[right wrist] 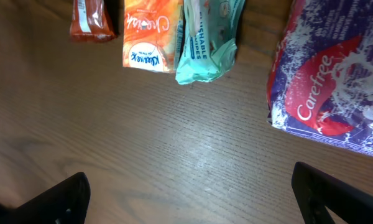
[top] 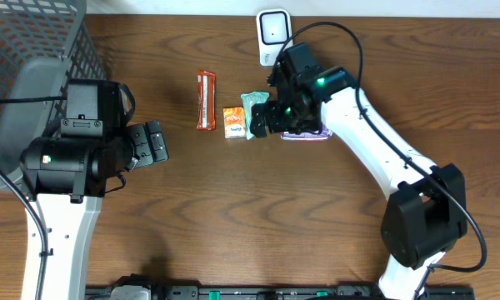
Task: Scan the item barcode
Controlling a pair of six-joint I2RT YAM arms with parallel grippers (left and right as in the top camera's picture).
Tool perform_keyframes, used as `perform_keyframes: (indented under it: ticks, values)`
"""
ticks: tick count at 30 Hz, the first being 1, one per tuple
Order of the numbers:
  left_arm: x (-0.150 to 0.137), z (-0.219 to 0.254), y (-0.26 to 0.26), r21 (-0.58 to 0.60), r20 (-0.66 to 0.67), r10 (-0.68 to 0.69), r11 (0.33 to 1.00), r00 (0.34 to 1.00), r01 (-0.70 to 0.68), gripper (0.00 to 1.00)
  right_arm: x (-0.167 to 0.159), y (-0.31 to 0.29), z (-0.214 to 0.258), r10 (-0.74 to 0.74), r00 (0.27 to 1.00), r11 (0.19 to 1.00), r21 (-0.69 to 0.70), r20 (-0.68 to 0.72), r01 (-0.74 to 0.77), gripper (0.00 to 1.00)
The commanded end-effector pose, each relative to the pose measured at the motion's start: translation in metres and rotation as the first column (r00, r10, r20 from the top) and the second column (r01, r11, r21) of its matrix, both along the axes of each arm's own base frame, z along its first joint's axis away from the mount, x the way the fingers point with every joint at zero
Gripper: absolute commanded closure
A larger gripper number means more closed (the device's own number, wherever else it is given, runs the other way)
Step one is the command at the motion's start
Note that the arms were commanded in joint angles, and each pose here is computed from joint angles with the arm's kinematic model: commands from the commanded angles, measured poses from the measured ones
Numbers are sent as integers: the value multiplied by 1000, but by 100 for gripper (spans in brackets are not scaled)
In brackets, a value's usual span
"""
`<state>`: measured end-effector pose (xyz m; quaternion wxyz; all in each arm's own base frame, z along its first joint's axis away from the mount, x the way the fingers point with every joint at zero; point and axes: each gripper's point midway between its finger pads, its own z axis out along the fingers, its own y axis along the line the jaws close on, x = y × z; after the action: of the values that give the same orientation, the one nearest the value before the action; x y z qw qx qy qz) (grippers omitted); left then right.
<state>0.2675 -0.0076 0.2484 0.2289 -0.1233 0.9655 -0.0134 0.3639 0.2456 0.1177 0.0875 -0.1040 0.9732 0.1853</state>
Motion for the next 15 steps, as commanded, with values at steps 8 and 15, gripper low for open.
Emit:
perform_keyframes:
  ticks: [8, 15]
  values:
    - [0, 1, 1, -4, 4, 14, 1000, 1000, -14, 2, 3, -6, -10, 17, 998, 991, -134, 66, -7, 1]
    - [0, 1, 1, -4, 4, 14, 1000, 1000, -14, 2, 11, -22, -11, 0, 992, 969, -245, 125, 31, 1]
